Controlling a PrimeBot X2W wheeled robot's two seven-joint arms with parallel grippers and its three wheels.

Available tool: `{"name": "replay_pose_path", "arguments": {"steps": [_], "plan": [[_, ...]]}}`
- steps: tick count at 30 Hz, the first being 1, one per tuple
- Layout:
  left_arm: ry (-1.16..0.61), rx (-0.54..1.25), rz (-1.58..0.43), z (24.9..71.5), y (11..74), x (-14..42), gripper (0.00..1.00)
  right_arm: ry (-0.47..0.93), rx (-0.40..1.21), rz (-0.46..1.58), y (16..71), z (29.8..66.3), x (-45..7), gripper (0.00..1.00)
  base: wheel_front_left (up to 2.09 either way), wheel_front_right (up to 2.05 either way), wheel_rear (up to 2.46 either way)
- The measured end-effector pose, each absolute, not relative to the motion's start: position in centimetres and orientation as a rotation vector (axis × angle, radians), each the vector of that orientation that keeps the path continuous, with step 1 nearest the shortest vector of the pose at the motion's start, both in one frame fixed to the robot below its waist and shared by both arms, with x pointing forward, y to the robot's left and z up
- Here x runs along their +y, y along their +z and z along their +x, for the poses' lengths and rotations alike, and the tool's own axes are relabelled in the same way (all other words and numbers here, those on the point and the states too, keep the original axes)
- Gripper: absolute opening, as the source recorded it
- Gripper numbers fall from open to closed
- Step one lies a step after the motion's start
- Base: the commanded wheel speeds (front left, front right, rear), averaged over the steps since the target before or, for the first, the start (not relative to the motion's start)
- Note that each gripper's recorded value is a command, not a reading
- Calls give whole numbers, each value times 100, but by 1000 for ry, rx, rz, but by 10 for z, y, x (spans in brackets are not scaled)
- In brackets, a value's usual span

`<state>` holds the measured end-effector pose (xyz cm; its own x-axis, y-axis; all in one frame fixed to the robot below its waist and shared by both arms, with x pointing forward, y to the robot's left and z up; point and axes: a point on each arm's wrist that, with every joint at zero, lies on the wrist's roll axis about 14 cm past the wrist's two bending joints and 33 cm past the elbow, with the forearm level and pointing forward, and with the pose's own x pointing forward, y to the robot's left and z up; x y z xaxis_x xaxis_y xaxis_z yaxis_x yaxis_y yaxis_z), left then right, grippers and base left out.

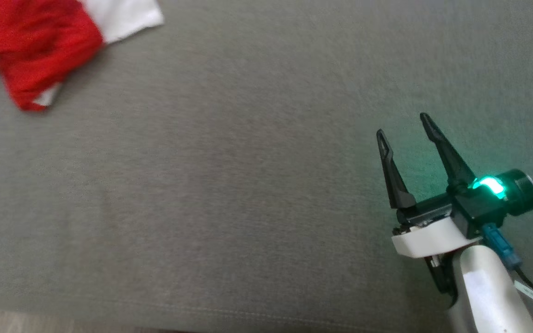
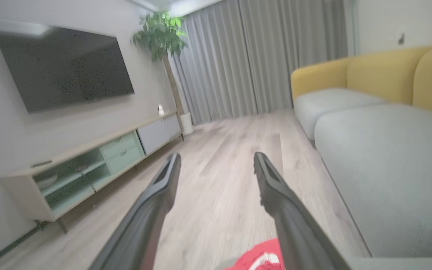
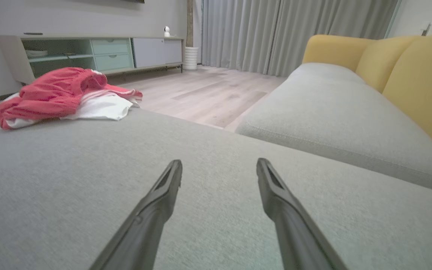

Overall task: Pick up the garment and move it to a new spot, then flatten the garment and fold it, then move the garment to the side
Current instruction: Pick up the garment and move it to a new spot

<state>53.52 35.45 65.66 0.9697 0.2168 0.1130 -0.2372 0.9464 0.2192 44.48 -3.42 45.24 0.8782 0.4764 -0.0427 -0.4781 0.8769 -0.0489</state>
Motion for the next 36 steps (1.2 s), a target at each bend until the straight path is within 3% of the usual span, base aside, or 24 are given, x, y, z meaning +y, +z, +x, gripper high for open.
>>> {"name": "replay_pose_path", "arguments": {"steps": [7, 11, 21, 28, 31, 33, 34, 36], "plan": [[172, 345, 201, 588, 500, 339, 100, 387, 98, -99, 425, 458, -76, 100, 0, 0, 0], [168, 474, 182, 602, 443, 334, 100, 344, 120, -111, 414, 465, -92, 100, 0, 0, 0], [250, 595, 257, 617, 382, 348, 100, 302, 208, -122, 380, 463, -111, 100, 0, 0, 0], [362, 590, 283, 616, 385, 369, 100, 303, 199, -110, 380, 467, -109, 100, 0, 0, 0], [378, 592, 278, 613, 386, 374, 41, 308, 200, -108, 379, 467, -108, 100, 0, 0, 0], [388, 599, 271, 611, 386, 378, 11, 312, 202, -106, 379, 467, -106, 100, 0, 0, 0], [394, 606, 267, 609, 385, 380, 0, 315, 200, -105, 379, 467, -105, 100, 0, 0, 0], [402, 615, 263, 605, 384, 382, 0, 319, 194, -102, 381, 466, -104, 100, 0, 0, 0]]}}
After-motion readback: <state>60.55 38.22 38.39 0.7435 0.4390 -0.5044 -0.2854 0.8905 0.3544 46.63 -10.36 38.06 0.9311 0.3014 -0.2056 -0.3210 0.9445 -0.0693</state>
